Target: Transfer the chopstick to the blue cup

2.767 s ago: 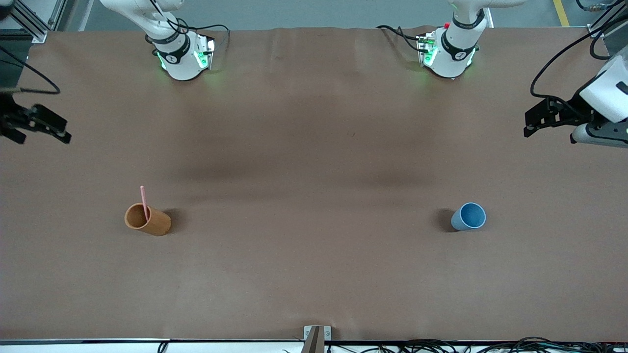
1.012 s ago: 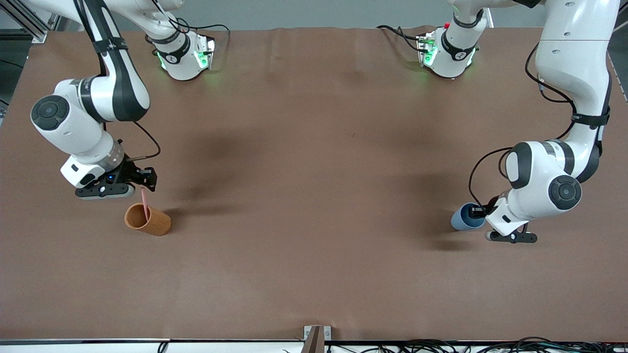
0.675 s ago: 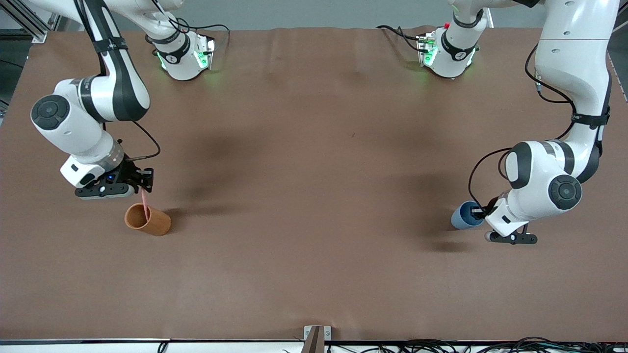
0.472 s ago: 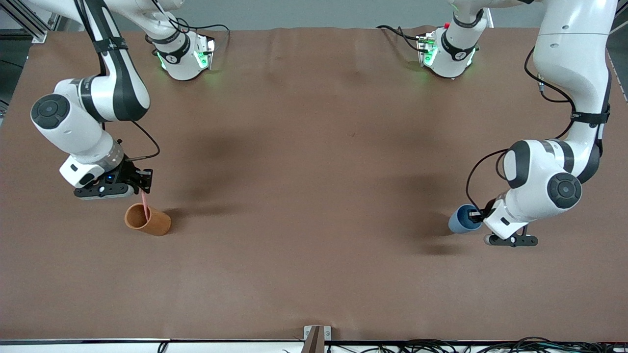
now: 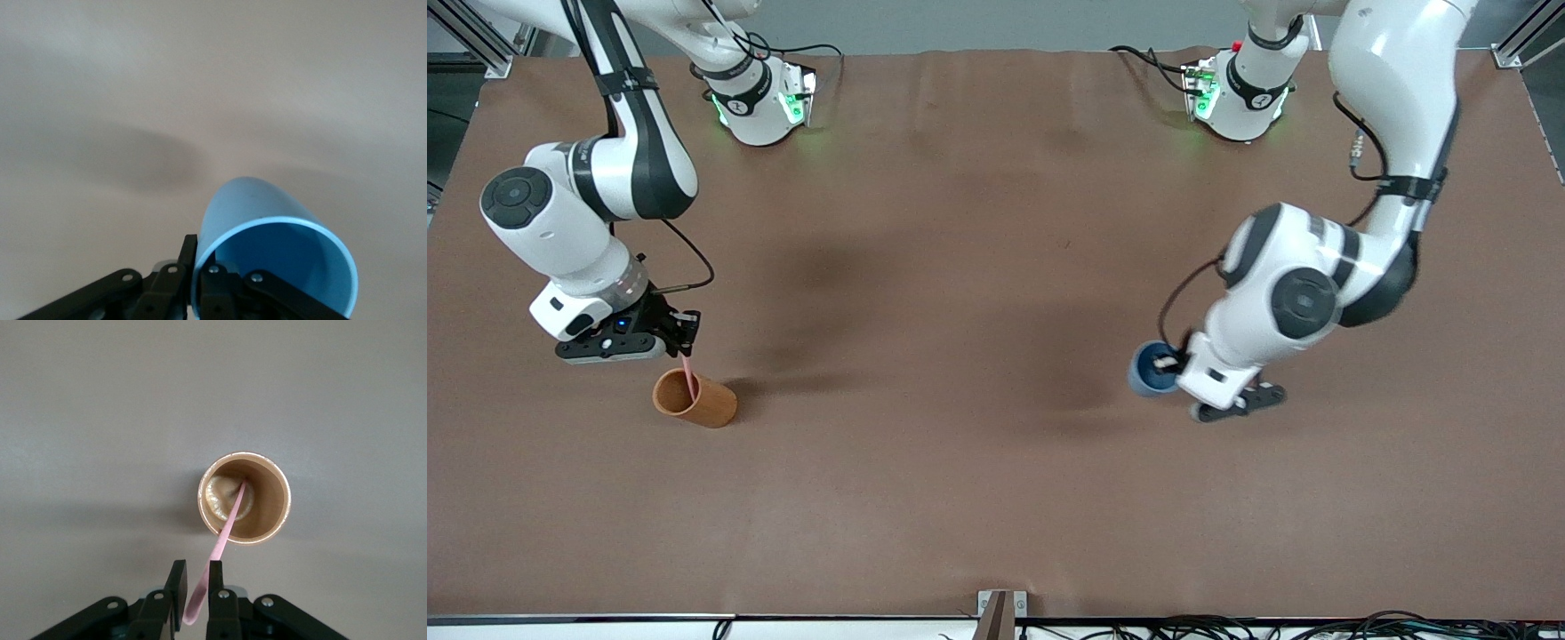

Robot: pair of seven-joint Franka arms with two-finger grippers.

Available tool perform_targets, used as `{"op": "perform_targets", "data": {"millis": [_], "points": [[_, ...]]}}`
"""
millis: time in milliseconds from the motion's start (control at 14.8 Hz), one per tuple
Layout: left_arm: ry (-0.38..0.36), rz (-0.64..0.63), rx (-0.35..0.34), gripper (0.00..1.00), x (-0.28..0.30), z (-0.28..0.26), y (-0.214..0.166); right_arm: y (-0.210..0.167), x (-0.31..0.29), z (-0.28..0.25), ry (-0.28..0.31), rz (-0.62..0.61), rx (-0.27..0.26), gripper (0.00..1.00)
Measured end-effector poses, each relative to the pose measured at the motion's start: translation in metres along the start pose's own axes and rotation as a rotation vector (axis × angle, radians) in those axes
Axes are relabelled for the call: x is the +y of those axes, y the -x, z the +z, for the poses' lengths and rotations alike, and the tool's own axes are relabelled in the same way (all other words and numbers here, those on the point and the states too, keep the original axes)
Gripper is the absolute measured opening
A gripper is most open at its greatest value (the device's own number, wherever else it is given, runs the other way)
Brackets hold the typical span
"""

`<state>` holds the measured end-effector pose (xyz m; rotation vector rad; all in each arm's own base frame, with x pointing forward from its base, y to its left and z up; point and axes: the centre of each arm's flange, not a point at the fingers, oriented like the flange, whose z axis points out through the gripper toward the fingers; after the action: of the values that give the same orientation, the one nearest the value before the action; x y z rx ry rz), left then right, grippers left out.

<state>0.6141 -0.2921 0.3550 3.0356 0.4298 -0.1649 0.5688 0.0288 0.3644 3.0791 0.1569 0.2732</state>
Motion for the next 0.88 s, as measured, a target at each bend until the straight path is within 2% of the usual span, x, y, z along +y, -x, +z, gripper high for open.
{"op": "perform_targets", "data": {"millis": [337, 540, 810, 877], "points": [[-0.02, -0.062, -0.033, 0.05, 0.093, 0.046, 0.073, 0.003, 0.0, 0.003, 0.0, 0.001, -0.014, 0.22], [-0.037, -0.082, -0.01, 0.05, 0.129, 0.091, 0.093, 0.005, 0.001, 0.005, 0.0, 0.002, -0.027, 0.22], [-0.013, -0.079, -0.01, 0.05, 0.146, 0.126, 0.103, 0.005, 0.002, 0.005, 0.0, 0.007, -0.031, 0.22], [-0.013, -0.077, -0.006, 0.05, 0.148, 0.132, 0.104, 0.005, 0.002, 0.005, 0.001, 0.009, -0.031, 0.19]]}}
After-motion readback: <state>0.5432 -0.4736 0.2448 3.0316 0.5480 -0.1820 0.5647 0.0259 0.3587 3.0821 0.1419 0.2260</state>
